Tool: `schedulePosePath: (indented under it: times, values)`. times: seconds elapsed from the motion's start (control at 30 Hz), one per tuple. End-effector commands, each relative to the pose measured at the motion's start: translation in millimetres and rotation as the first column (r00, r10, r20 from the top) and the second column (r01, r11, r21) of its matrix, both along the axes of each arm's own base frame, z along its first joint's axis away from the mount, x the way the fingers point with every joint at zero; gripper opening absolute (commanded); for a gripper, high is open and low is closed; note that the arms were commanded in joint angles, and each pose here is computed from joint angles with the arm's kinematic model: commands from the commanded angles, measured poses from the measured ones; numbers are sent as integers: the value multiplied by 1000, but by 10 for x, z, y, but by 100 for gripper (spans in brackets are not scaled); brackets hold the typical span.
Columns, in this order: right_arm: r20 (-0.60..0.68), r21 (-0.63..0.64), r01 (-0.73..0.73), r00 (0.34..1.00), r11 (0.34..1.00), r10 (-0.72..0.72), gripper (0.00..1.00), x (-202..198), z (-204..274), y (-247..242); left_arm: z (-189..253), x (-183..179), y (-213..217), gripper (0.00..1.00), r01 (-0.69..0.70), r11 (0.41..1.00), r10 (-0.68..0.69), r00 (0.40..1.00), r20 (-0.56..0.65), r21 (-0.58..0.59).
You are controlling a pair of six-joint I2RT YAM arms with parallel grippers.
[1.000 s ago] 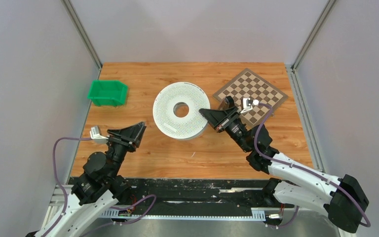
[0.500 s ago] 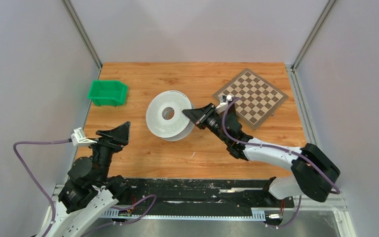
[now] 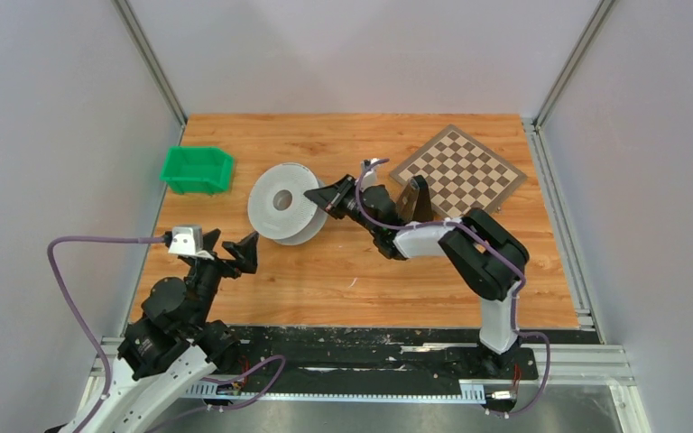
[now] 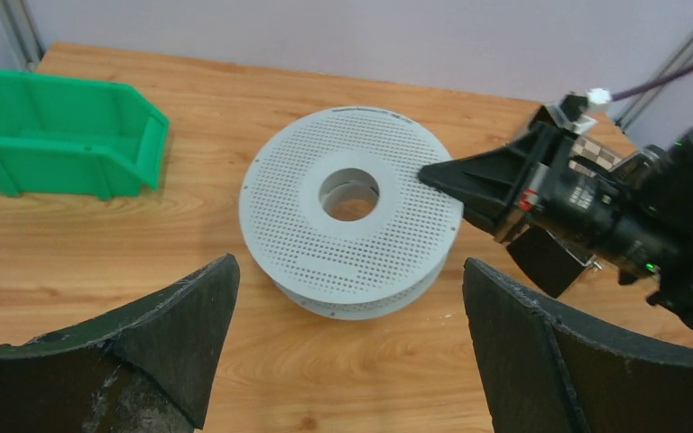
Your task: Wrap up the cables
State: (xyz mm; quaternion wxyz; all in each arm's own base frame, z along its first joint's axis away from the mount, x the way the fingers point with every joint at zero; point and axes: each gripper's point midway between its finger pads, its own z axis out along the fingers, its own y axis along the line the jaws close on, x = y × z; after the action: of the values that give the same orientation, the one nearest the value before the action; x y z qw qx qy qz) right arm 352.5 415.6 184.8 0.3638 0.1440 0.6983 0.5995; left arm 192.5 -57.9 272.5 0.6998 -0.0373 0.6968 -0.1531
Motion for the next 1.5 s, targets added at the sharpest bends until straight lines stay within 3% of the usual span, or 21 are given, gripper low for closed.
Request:
schedulePosePath:
  times: [0.0, 0.3, 0.33, 0.43, 0.87, 1.27, 1.37, 1.47]
  values:
    - [117, 161, -105, 989, 981, 86, 0, 189, 435, 264, 226, -39, -18, 100, 42, 998, -47, 992, 115, 50]
    - [-21, 106, -143, 989, 984, 146, 5, 480, -192, 527, 226, -98, -45, 100, 80, 993, -94, 980, 178, 84]
    - [-35, 101, -137, 989, 985, 141, 7, 497, -239, 518, 223, -96, -39, 100, 76, 993, -90, 980, 177, 85]
    - [-114, 24, -137, 984, 990, 139, 27, 557, -446, 496, 239, -104, -55, 100, 86, 992, -101, 978, 182, 87]
    - [-243, -239, -38, 970, 970, -22, 56, 691, -661, 98, 234, -119, -135, 100, 128, 985, -149, 970, 192, 118]
    - [-62, -470, 27, 996, 882, -64, 73, 593, -26, -222, 116, -41, -178, 100, 124, 979, -143, 983, 116, 160]
    - [-23, -527, 30, 998, 849, -50, 77, 410, 116, -411, 122, 6, -179, 100, 108, 980, -126, 987, 97, 169]
    - [104, -580, 60, 995, 813, 1, 79, 142, 428, -556, 161, 27, -241, 100, 127, 978, -141, 987, 80, 164]
